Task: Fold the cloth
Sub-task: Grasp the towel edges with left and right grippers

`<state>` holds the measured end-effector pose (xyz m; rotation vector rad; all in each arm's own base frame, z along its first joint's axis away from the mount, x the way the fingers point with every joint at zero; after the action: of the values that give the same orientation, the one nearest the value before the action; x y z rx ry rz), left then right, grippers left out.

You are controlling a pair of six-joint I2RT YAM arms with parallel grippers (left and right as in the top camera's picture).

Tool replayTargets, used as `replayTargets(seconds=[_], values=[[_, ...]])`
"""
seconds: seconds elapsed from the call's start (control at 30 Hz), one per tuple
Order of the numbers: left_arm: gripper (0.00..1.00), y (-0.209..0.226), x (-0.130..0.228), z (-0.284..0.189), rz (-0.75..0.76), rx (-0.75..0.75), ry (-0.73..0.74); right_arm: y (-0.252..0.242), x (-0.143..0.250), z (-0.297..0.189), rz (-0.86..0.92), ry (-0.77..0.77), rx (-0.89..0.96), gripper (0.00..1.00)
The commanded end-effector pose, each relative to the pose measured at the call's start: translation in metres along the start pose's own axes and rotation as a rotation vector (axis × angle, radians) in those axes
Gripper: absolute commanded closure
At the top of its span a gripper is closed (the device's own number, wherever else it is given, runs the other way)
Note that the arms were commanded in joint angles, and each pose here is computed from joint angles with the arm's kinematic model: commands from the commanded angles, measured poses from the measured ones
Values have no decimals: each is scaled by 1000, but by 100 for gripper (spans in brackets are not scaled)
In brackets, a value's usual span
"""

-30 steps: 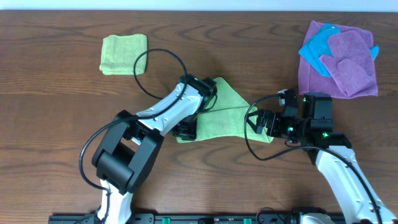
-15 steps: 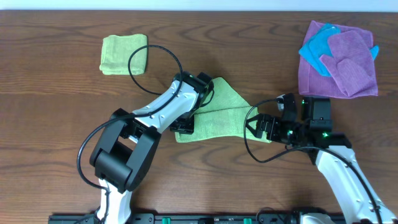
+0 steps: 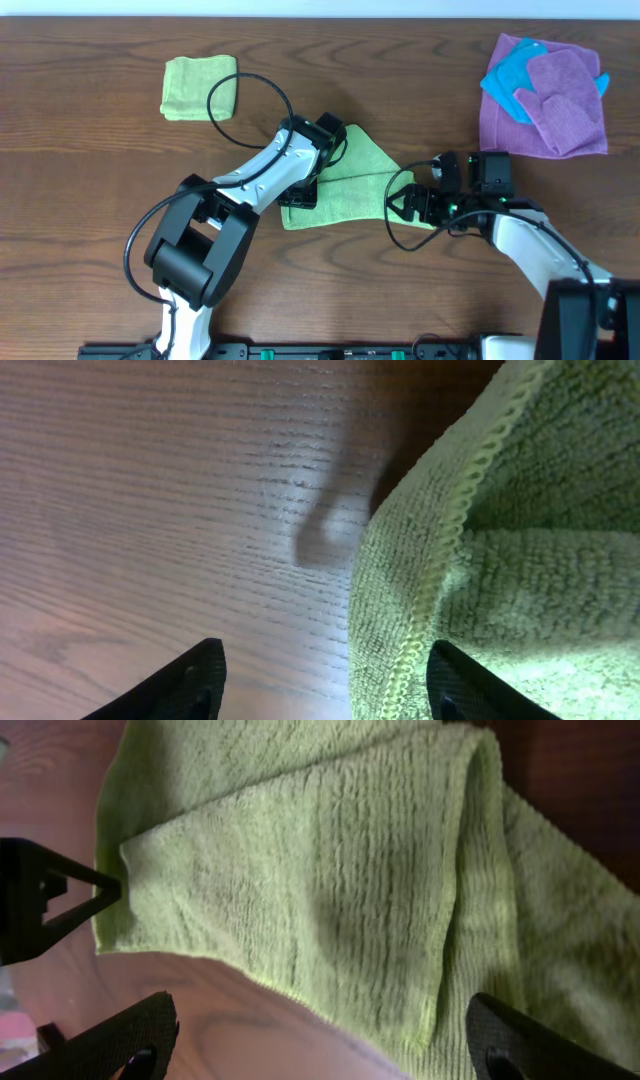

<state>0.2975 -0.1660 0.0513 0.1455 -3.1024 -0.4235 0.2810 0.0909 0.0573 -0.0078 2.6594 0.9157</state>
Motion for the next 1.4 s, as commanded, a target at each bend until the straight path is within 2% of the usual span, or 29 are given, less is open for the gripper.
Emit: replayTargets(seconds=[0.0,0.13,0.27,0.33,0.47,0.53,0.6,0.67,0.77,0.87,0.9,0.93,0.97,1.03,1.1,1.37], values=[[34,-1,-2,-1,-15,12,-8,5,-1,7,-39,7,-30,7],[35,-4,-5,-1,-19,24,-22,2,1,17,-54,23,-15,8],[41,-5,-6,0,-21,27,-32,-3,7,28,-42,54,-11,13],[60,-5,-6,1,-21,27,-31,-4,6,29,-42,54,-11,31],[84,-5,-6,1,-21,27,-31,-3,3,29,-48,40,-14,57],[87,-5,-6,1,-22,27,-31,-3,3,29,-49,39,-14,64],[91,-5,-6,1,-28,26,-30,-3,3,29,-50,39,-13,80],[91,-5,-6,2,-32,25,-28,-3,3,29,-49,39,-13,89],[94,-5,-6,2,-31,25,-27,-3,3,29,-49,39,-14,94],[92,-8,-3,2,-30,40,-12,-3,3,29,-49,39,-13,95],[76,-9,-1,2,-29,50,1,-3,3,29,-49,39,-13,95],[50,-9,1,2,-26,56,14,-3,3,29,-49,39,-13,94],[42,-8,3,2,-24,51,25,-3,3,29,-49,39,-13,95],[44,-2,9,3,-17,19,47,-3,3,29,-50,39,-13,95],[42,3,14,6,-11,-8,67,-3,3,29,-49,39,-13,95],[53,2,46,30,-22,0,169,-3,3,29,-50,39,-13,95]])
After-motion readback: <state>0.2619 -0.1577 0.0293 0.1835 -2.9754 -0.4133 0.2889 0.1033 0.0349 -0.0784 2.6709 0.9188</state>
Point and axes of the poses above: each gripper's point midway between its finger pads, its own z axis out along the fingers, its own y axis along the line the jaws close on, x = y × z, the point moved 3 cm from there along -z, back along the fingers, and after that the axes turned 5 degrees about -z, right-handed, at the moved point
